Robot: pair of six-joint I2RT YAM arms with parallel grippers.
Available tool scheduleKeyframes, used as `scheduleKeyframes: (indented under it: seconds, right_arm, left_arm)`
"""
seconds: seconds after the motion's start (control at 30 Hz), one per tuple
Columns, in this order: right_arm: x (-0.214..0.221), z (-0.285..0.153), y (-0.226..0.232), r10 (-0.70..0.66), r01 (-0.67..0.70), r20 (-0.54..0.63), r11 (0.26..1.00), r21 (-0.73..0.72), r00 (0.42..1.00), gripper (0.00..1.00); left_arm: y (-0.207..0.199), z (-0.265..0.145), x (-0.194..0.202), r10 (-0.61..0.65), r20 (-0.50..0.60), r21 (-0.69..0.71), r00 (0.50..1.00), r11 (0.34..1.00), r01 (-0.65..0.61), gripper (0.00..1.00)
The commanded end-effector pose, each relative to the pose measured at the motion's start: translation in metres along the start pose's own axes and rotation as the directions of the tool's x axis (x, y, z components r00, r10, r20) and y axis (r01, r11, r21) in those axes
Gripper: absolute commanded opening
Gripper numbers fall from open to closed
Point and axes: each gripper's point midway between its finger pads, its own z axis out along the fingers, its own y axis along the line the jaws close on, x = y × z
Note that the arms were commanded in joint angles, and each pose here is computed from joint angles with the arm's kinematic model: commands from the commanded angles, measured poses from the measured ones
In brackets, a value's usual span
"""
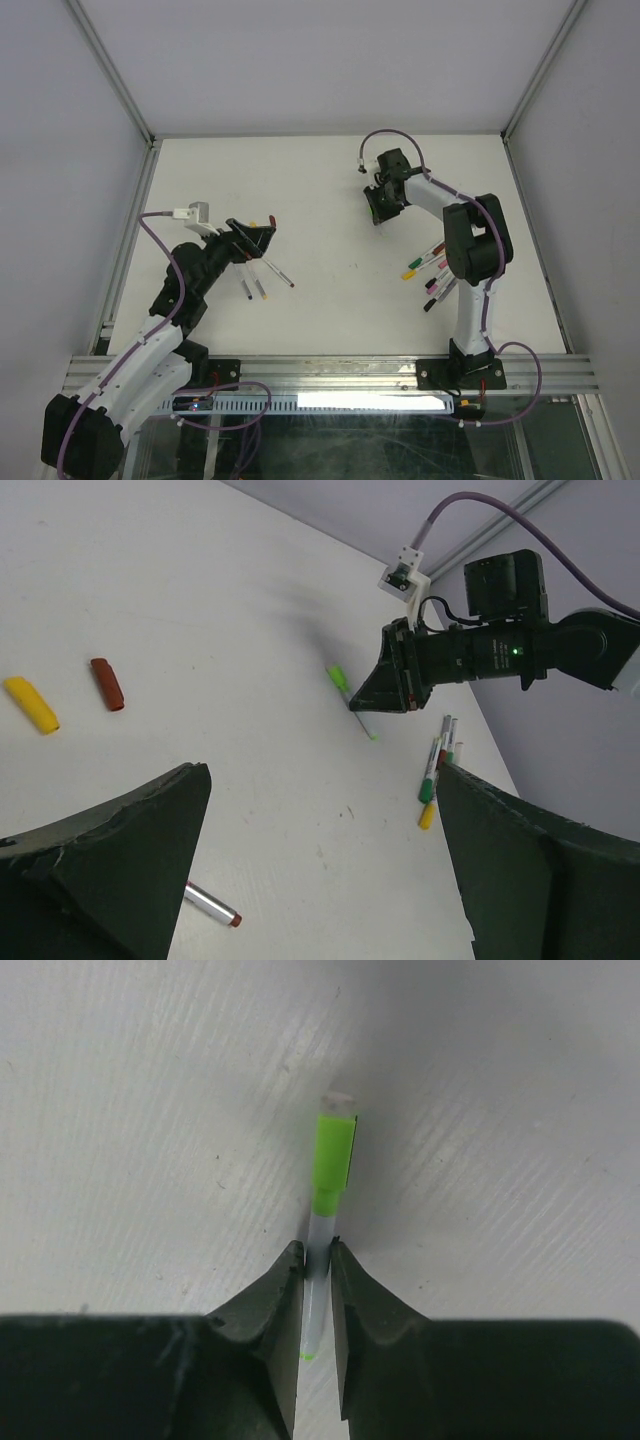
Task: Open the pen caps
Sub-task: Pick up the pen from the center of the board.
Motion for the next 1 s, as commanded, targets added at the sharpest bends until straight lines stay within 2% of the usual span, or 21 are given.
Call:
scheduleKeyframes:
  seconds: [0.0,0.1,0.37,0.53,0.73,0.97]
  right_arm:
    - [-0.008,-0.003,-0.006,-0.047,0.047,-0.006,0.998,0.03,0.999,0.22]
    - [-0.008,-0.005,-0.007,-0.06,0.061,-0.01,0.997,0.042,0.998,0.28]
    - [0.0,-0.001,-0.011,-0.092,0.095,-0.047,0.993,0.068,0.995,0.28]
    - [0.003,0.002,-0.005,-0.095,0.098,-0.063,0.995,0.036,0.993,0.19]
    - [-0.001,-0.004,0.008,-0.094,0.092,-0.038,0.995,-0.036,0.995,0.01]
    - [-0.019,-0.028,0.039,-0.085,0.099,0.085,0.978,-0.181,0.993,0.0]
  left_arm:
    - [-0.02,-0.001,-0.004,-0.022,0.014,0.093,1.0,0.995,0.021,0.99]
    - [-0.028,-0.002,-0.002,-0.042,0.001,0.14,0.999,0.989,0.042,0.99]
    - [-0.041,-0.001,0.005,-0.078,-0.031,0.226,0.997,0.971,0.083,0.99]
    - [-0.041,0.001,0.012,-0.108,-0.052,0.243,0.993,0.963,0.118,0.99]
    - [-0.048,0.003,0.027,-0.213,-0.116,0.31,0.97,0.92,0.239,0.99]
    - [-0.057,0.019,0.049,-0.283,-0.184,0.328,0.941,0.885,0.331,0.99]
